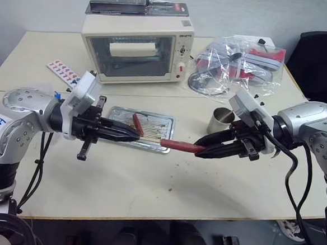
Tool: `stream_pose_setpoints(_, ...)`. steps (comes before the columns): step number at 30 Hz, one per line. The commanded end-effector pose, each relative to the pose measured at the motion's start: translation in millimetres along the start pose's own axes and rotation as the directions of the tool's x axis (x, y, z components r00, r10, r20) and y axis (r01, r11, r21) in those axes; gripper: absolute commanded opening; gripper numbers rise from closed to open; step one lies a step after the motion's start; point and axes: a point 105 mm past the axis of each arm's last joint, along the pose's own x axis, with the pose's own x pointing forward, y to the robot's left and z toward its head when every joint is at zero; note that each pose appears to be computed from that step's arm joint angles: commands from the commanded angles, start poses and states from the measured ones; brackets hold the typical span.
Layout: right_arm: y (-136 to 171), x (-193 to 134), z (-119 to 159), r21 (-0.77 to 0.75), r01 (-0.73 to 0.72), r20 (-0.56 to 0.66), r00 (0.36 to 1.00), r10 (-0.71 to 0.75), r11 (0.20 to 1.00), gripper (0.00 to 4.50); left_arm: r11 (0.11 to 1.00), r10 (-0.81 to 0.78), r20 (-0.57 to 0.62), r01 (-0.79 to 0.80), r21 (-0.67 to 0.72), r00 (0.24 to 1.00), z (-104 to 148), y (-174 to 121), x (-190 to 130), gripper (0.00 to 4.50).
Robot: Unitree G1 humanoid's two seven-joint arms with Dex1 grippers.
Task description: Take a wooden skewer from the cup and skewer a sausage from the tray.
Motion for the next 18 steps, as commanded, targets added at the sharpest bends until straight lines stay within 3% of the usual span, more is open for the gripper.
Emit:
stream_pose_setpoints(1, 5, -9, 12, -0.068, 0.02, -0.001, 1.0, -0.02, 0.997, 2.3, 0.999, 0.019, 0.003, -0.019, 0.032, 1.0, 3, -4, -3, 0.0)
stream_pose_setpoints(6, -6, -19, 16, -0.124, 0.107, -0.007, 0.994, -0.109, 0.986, 3.73, 0.995, 0.095, 0.016, -0.095, 0.021, 0.995, 1, -3, -12, 0.0)
stream_pose_setpoints(14, -23, -23, 39, -0.176, 0.228, 0.093, 0.972, -0.215, 0.958, 3.73, 0.921, 0.389, 0.08, -0.389, -0.019, 0.918, -12, -6, -33, 0.0)
stream_pose_setpoints(18, -20, -16, 48, -0.133, 0.212, 0.152, 0.97, -0.192, 0.968, 4.46, 0.809, 0.587, 0.112, -0.585, -0.057, 0.802, -22, -6, -47, 0.0)
